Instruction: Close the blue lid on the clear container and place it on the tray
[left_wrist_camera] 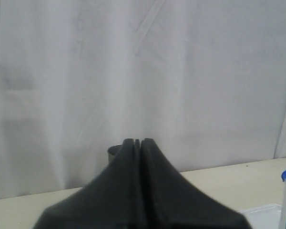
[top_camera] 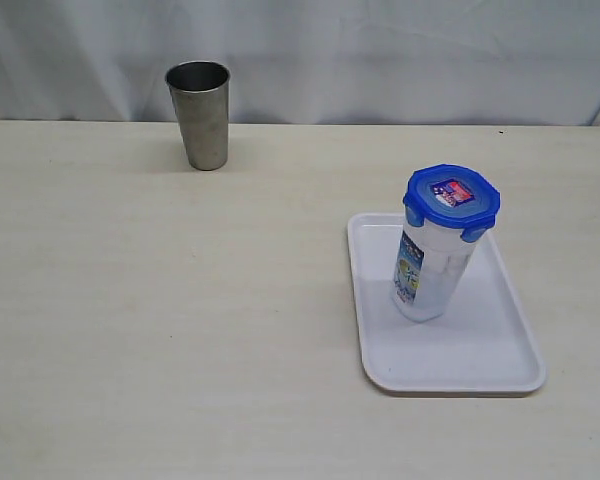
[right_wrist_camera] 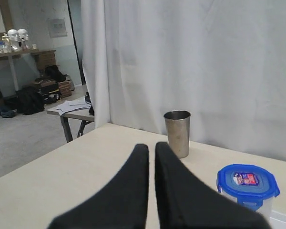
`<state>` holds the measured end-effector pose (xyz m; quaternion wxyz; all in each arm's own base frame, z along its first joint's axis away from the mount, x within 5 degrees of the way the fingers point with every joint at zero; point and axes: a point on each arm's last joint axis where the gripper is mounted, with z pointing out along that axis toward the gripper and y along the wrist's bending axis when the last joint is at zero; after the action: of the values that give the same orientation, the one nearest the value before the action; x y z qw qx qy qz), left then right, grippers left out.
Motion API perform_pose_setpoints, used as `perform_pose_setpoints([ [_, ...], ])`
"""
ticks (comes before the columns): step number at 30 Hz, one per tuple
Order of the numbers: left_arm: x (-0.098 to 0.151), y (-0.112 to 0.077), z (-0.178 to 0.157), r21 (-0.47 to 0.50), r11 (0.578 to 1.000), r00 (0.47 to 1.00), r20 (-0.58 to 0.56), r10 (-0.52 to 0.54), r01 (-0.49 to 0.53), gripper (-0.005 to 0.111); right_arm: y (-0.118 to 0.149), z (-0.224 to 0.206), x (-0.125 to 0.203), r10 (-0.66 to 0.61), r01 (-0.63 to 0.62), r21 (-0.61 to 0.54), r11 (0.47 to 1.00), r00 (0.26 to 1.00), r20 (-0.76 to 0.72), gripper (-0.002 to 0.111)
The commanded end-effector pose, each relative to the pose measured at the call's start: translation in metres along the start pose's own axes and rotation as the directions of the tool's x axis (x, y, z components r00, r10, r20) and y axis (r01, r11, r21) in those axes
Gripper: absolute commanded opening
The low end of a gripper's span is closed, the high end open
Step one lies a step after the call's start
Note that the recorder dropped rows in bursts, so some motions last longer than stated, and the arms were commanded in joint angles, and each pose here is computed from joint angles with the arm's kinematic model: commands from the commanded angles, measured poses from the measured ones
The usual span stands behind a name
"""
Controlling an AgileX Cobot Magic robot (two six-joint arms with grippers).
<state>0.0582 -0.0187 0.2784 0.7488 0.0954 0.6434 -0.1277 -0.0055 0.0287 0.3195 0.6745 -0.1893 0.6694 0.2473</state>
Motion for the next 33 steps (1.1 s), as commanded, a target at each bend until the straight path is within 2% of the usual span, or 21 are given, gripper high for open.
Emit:
perform_pose_setpoints([
  [1,0.009,-0.004,-0.01,0.047,0.999,0.999,0.03,-0.022,0.021,0.0,-0.002,0.004,0.008,0.04,-0.04,-0.003,0.999,0.999,-0.003,0.005],
  [10,0.009,-0.016,-0.013,0.176,0.984,0.999,0.031,-0.018,0.013,0.0,0.0,0.004,0.007,0.08,-0.08,-0.028,0.996,0.997,0.004,0.005],
  [24,0.009,-0.017,-0.014,0.186,0.982,0.999,0.03,-0.018,0.012,0.0,0.001,0.004,0.007,0.08,-0.08,-0.029,0.996,0.997,0.001,0.005],
  [26,0.009,-0.017,-0.014,0.196,0.98,0.998,0.029,-0.049,0.043,0.0,0.001,0.004,0.007,0.08,-0.08,-0.029,0.996,0.997,0.001,0.005],
  [30,0.01,-0.014,-0.013,0.177,0.946,0.96,0.029,-0.28,0.271,0.0,0.001,0.004,0.007,0.08,-0.08,-0.029,0.996,0.997,0.001,0.005],
  [31,0.011,-0.012,-0.012,0.15,0.944,0.953,0.035,-0.302,0.294,0.0,0.001,0.004,0.007,0.08,-0.08,-0.029,0.996,0.997,0.001,0.005],
  [33,0.018,-0.007,-0.011,0.095,0.959,0.961,0.042,-0.272,0.267,0.0,0.001,0.004,0.007,0.08,-0.08,-0.029,0.996,0.997,0.001,0.005],
])
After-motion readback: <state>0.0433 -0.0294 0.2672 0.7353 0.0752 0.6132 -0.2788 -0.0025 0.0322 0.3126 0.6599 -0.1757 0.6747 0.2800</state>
